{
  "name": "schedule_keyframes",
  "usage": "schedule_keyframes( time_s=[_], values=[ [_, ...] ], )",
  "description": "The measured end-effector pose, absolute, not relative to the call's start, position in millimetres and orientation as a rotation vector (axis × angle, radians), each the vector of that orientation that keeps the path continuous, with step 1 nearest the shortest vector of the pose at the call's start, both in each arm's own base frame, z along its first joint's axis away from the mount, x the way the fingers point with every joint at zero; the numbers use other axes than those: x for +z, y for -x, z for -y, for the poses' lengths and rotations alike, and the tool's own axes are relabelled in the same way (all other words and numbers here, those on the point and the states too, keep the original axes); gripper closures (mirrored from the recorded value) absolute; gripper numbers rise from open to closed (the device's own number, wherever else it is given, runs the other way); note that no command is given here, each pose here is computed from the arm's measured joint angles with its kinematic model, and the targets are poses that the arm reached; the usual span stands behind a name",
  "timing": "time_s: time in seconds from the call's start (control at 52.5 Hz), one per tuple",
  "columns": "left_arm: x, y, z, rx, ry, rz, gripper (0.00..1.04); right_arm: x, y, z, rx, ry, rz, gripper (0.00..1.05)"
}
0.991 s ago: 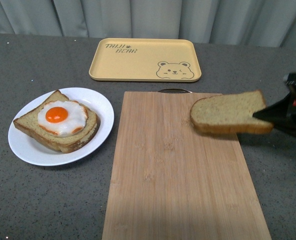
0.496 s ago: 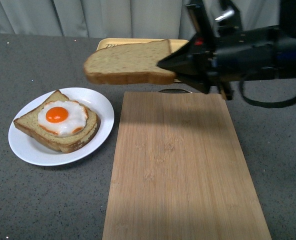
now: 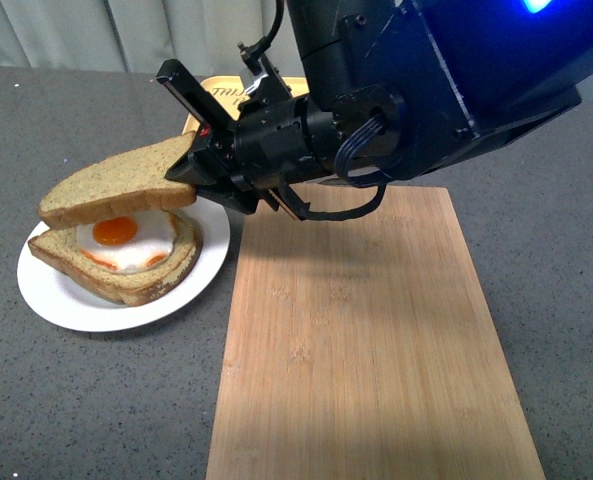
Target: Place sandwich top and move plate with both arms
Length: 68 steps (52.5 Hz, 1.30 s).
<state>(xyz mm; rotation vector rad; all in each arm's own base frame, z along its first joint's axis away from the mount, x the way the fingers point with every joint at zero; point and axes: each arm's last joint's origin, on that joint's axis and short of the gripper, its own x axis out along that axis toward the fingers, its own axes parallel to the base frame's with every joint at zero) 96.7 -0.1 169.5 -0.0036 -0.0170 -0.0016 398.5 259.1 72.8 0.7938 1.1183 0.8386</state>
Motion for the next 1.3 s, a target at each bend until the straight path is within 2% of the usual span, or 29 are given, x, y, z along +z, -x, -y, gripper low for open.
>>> schedule_keyframes(
  time_s=[0.229, 0.381, 0.476, 0.648, 0.686, 0.705, 0.743, 0.781, 0.839, 0.877, 0.953, 1.029, 1.086, 1.296],
  values=[
    [170, -97, 0, -0.001, 0.004, 0.017, 0.07, 54, -401, -272, 0.808, -0.732, -1.178, 1.02],
    [170, -97, 0, -0.001, 0.004, 0.017, 0.07, 52, -394, -265, 0.817, -0.714, -1.160, 0.72],
    [170, -97, 0, -0.001, 0.004, 0.017, 0.07, 56, -387, -255, 0.799, -0.681, -1.143, 0.57],
    [170, -97, 0, -0.002, 0.004, 0.017, 0.07, 82, -376, -225, 0.769, -0.617, -1.031, 0.31],
    [170, -97, 0, -0.001, 0.004, 0.017, 0.07, 91, -375, -216, 0.752, -0.604, -0.978, 0.20],
    [170, -97, 0, -0.001, 0.004, 0.017, 0.07, 91, -375, -215, 0.720, -0.559, -0.899, 0.21],
    [170, -97, 0, -0.002, 0.004, 0.017, 0.07, 91, -373, -206, 0.521, -0.403, -0.542, 0.30],
    [170, -97, 0, -0.003, 0.003, 0.017, 0.07, 88, -359, -186, 0.314, -0.254, -0.296, 0.39],
    [169, -97, 0, -0.001, 0.004, 0.017, 0.07, 96, -331, -150, 0.077, -0.112, -0.106, 0.54],
    [170, -97, 0, 0.000, 0.004, 0.017, 0.07, 110, -317, -130, 0.025, -0.079, -0.035, 0.63],
    [170, -97, 0, -0.001, 0.004, 0.017, 0.07, 129, -298, -105, 0.003, -0.056, 0.023, 0.77],
    [170, -97, 0, -0.002, 0.004, 0.017, 0.07, 132, -281, -88, 0.000, -0.030, 0.015, 0.88],
    [170, -97, 0, -0.002, 0.004, 0.017, 0.07, 130, -262, -72, 0.001, -0.008, -0.015, 1.03],
    [170, -97, 0, -0.001, 0.004, 0.017, 0.07, 141, -218, -41, 0.012, 0.001, -0.018, 1.04]
  ],
)
